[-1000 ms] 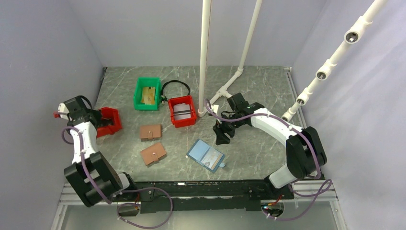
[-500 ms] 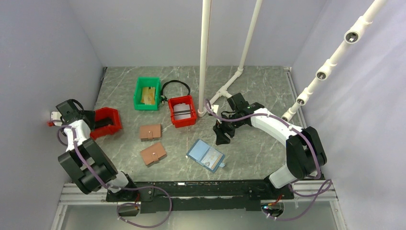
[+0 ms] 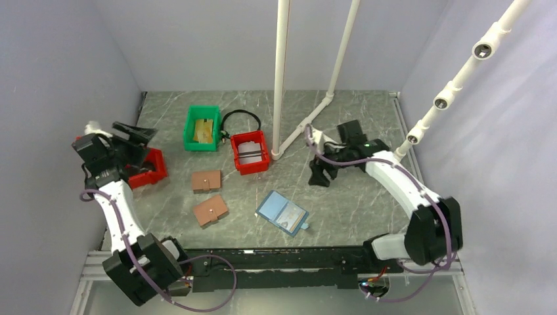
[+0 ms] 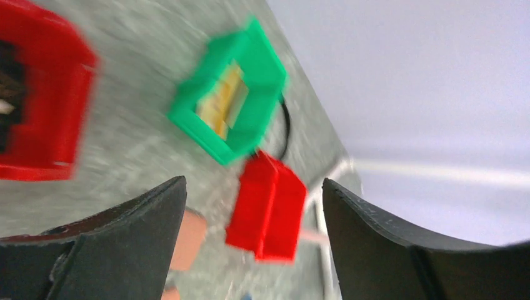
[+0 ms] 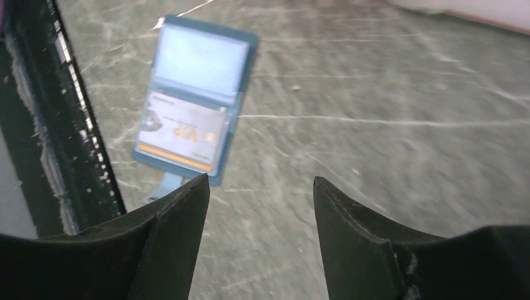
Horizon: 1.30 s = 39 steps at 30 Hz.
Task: Take the credit cards out of the card holder
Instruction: Place the credit card in the storage box, then reset both arms
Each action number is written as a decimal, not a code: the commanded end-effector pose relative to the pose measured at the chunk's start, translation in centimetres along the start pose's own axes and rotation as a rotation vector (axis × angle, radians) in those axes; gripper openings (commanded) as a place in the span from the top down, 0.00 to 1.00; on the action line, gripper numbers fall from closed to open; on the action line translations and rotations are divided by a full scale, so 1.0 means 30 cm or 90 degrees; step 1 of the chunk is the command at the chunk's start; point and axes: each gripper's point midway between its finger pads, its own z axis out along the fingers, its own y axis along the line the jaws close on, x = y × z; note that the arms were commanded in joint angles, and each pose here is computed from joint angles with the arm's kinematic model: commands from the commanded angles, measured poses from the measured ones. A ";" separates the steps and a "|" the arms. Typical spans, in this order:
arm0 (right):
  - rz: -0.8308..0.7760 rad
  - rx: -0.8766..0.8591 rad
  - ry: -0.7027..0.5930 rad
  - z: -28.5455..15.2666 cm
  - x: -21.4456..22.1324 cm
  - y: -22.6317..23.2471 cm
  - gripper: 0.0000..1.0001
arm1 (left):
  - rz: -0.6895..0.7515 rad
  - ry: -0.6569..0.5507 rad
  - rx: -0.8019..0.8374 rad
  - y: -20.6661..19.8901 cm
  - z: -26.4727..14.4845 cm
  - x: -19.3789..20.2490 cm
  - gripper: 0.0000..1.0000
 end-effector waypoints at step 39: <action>0.130 0.473 -0.431 -0.908 -0.372 0.157 0.00 | 0.267 0.252 0.290 -0.511 -0.570 0.426 0.01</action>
